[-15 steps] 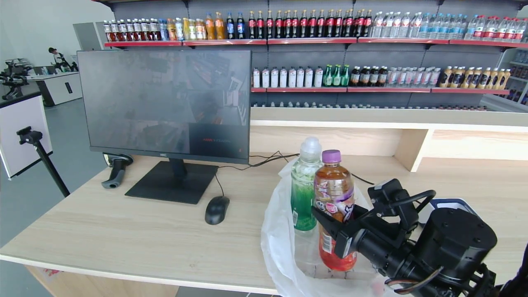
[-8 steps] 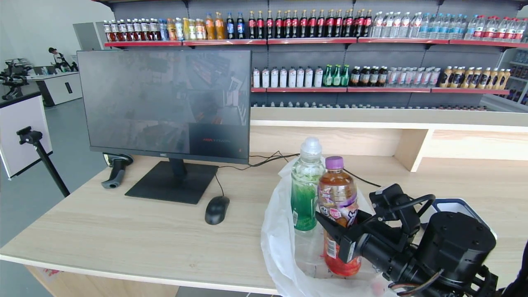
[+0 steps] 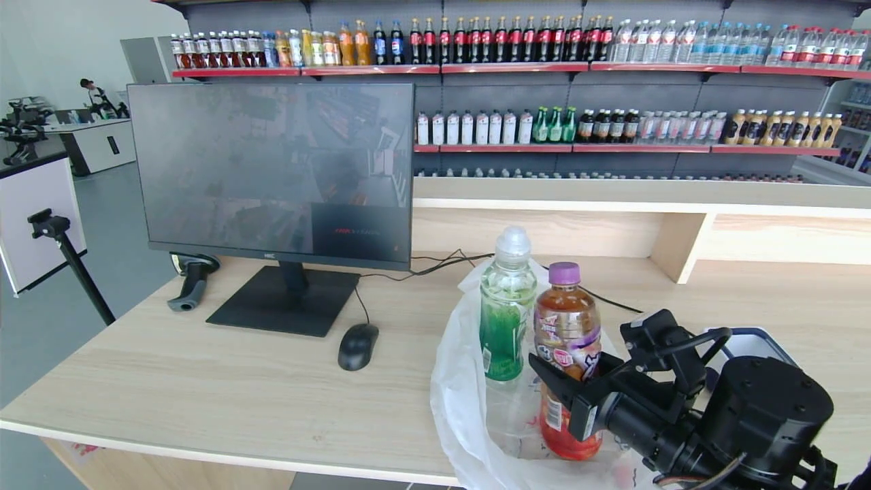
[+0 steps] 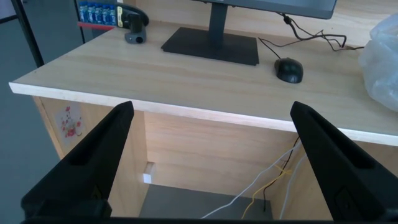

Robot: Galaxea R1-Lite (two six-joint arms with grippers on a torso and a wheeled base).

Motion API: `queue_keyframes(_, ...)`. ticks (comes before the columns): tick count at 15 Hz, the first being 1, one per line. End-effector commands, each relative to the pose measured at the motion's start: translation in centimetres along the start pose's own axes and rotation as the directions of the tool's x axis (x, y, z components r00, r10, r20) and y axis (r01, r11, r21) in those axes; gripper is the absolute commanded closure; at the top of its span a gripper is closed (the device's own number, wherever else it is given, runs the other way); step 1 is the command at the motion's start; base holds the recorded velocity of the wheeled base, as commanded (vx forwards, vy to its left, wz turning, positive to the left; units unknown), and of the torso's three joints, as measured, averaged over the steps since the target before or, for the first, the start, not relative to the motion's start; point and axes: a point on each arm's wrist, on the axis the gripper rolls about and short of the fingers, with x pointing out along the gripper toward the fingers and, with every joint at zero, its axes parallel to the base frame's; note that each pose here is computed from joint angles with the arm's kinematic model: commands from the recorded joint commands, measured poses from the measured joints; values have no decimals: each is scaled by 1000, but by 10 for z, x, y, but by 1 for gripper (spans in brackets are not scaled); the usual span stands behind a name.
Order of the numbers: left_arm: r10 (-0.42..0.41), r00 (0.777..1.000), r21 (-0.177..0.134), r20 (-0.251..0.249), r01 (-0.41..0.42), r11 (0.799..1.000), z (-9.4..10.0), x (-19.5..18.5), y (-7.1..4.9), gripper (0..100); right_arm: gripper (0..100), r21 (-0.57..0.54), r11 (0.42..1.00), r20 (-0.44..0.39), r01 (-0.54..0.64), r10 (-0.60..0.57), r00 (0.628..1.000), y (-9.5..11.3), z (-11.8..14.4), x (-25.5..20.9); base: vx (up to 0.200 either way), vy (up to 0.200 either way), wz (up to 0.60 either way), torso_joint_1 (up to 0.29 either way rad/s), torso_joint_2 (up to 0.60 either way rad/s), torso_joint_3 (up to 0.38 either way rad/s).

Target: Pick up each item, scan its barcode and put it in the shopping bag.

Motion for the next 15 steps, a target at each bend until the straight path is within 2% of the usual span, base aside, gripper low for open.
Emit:
queue_keyframes(1, 0, 1000, 0, 1, 0, 1000, 0, 0, 0, 0, 100, -2, 1000, -11, -1, 1, 1000, 0, -1, -3, 0, 0, 0, 0, 0, 0)
queue_keyframes(11, 0, 1000, 0, 1, 0, 1000, 0, 0, 0, 0, 100, -6, 1000, -40, 0, 0, 999, -2, -4, -18, 0, 0, 0, 0, 0, 0)
queue_keyframes(15, 0, 1000, 0, 1, 0, 1000, 0, 0, 0, 0, 100, 10, 1000, 75, -4, 3, 997, 0, 18, -6, 0, 0, 0, 0, 0, 0)
